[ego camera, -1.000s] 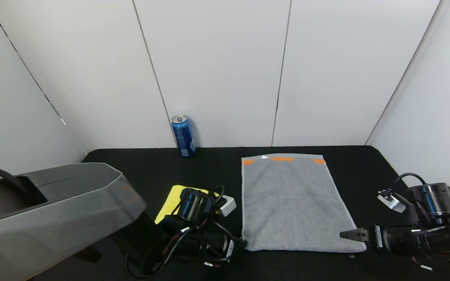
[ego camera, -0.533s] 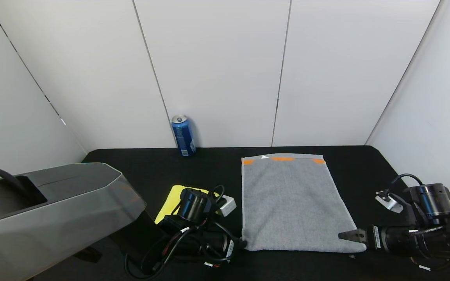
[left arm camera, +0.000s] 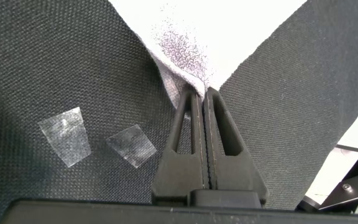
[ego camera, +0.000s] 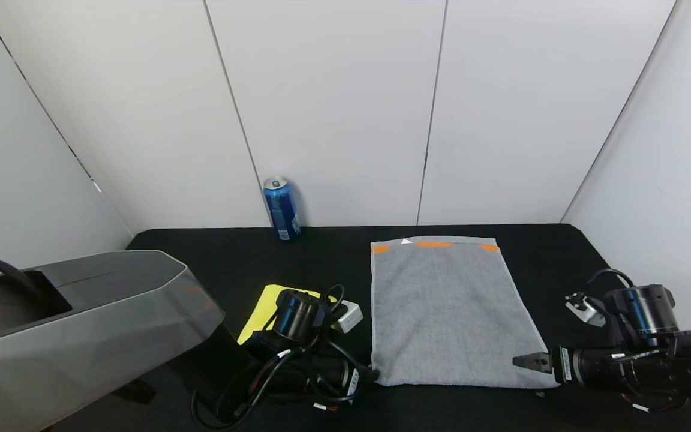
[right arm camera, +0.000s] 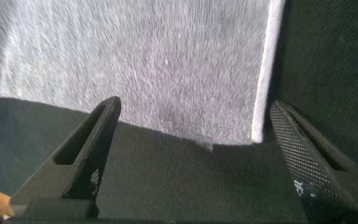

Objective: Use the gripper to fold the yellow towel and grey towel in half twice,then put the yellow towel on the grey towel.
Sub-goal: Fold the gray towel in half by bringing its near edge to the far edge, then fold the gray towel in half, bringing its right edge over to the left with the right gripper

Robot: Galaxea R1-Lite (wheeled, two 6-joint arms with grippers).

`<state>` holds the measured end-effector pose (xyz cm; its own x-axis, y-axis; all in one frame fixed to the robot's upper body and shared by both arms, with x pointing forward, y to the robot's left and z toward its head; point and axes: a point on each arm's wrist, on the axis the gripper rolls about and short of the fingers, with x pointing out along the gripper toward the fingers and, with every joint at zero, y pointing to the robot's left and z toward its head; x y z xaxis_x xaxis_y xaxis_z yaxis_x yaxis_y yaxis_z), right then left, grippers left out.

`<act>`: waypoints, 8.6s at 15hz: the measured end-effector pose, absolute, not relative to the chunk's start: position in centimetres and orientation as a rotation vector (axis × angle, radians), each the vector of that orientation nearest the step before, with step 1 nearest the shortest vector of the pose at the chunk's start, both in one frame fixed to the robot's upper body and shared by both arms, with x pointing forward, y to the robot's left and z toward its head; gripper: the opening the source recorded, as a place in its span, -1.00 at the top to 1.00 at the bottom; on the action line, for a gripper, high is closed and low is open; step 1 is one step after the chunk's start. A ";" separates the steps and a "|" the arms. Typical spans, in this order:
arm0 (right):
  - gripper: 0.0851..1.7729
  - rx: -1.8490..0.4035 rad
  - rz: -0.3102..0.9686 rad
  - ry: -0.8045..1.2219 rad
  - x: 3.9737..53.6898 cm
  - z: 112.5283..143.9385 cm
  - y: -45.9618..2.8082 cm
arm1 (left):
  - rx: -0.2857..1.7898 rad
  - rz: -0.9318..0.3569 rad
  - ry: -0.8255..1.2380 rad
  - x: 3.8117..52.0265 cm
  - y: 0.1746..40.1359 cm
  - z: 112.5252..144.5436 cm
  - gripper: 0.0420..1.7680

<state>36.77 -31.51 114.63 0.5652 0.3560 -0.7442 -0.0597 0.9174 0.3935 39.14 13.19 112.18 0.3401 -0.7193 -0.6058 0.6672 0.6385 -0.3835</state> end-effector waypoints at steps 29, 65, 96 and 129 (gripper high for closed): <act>0.97 0.366 0.329 0.959 35.8 114.8 -30.9 | -0.072 -0.901 0.830 39.1 13.3 112.1 0.93; 0.96 0.392 0.352 0.863 27.0 122.1 -31.4 | -0.078 -0.879 0.735 32.3 18.1 119.4 0.93; 0.96 0.479 0.333 0.819 38.5 122.8 -33.4 | -0.067 -0.813 0.604 42.4 15.1 119.0 0.93; -0.56 0.485 0.297 0.781 43.9 120.0 -35.0 | -0.090 -0.742 0.494 46.5 16.7 122.2 -0.59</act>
